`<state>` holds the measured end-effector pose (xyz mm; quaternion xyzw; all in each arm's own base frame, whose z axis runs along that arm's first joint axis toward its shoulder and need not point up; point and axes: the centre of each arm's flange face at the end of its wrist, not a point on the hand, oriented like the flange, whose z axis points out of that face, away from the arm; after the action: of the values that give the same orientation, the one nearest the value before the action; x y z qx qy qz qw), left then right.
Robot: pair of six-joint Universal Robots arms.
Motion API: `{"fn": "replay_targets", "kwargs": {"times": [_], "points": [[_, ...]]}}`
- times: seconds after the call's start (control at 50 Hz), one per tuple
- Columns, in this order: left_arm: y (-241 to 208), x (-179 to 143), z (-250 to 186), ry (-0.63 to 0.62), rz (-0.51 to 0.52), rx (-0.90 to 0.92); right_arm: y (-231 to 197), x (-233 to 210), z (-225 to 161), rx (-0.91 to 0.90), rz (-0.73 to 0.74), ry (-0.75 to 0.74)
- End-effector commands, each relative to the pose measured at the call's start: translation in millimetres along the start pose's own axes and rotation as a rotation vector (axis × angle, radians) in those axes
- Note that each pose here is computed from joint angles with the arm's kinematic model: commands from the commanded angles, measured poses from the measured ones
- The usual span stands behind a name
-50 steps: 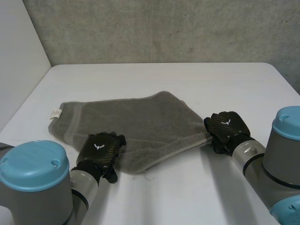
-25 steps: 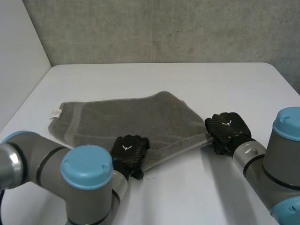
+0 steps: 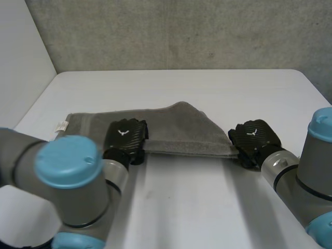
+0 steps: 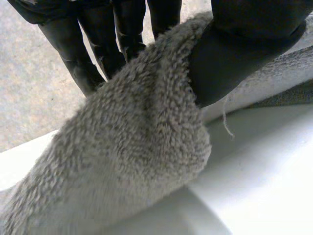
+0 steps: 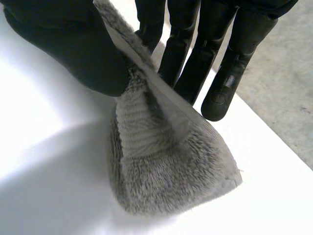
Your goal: Fold the towel.
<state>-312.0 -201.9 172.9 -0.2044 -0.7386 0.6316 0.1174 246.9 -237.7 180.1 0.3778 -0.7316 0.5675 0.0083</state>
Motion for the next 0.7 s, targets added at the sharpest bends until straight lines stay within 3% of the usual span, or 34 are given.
{"fn": "replay_targets", "kwargs": {"times": [0.02, 0.18, 0.28, 0.32, 0.34, 0.38, 0.4, 0.42, 0.44, 0.48, 0.5, 0.54, 0.64, 0.7], "points": [[12, -25, -12, 0.056, 0.162, -0.144, -5, 0, -11, -0.104, -0.174, -0.082], [42, -53, 6, 0.022, 0.283, -0.287, -16, 3, -2, -0.12, -0.226, -0.131], [26, -53, 36, 0.021, 0.336, -0.173, -35, 13, 20, -0.044, -0.212, -0.095], [9, -54, 49, 0.002, 0.355, -0.093, -67, 33, 38, 0.082, -0.186, 0.01], [-16, -56, 62, -0.022, 0.381, 0.005, -67, 33, 38, 0.083, -0.185, 0.01], [-81, -62, 86, -0.096, 0.439, 0.23, -118, 65, 50, 0.297, -0.151, 0.203], [-81, -62, 86, -0.096, 0.439, 0.231, -118, 65, 50, 0.298, -0.151, 0.204], [-119, -65, 91, -0.139, 0.467, 0.354, -143, 81, 50, 0.408, -0.143, 0.305], [-120, -65, 91, -0.139, 0.467, 0.355, -166, 96, 48, 0.523, -0.14, 0.402], [-188, -69, 92, -0.195, 0.503, 0.575, -185, 107, 43, 0.625, -0.132, 0.482], [-189, -69, 91, -0.195, 0.503, 0.576, -199, 113, 37, 0.708, -0.126, 0.537], [-236, -76, 81, -0.217, 0.513, 0.736, -213, 114, 26, 0.79, -0.12, 0.574], [-251, -106, 71, -0.254, 0.481, 0.761, -211, 98, 11, 0.855, -0.111, 0.561], [-212, -111, 75, -0.187, 0.396, 0.623, -183, 81, 15, 0.786, -0.121, 0.487]]}}
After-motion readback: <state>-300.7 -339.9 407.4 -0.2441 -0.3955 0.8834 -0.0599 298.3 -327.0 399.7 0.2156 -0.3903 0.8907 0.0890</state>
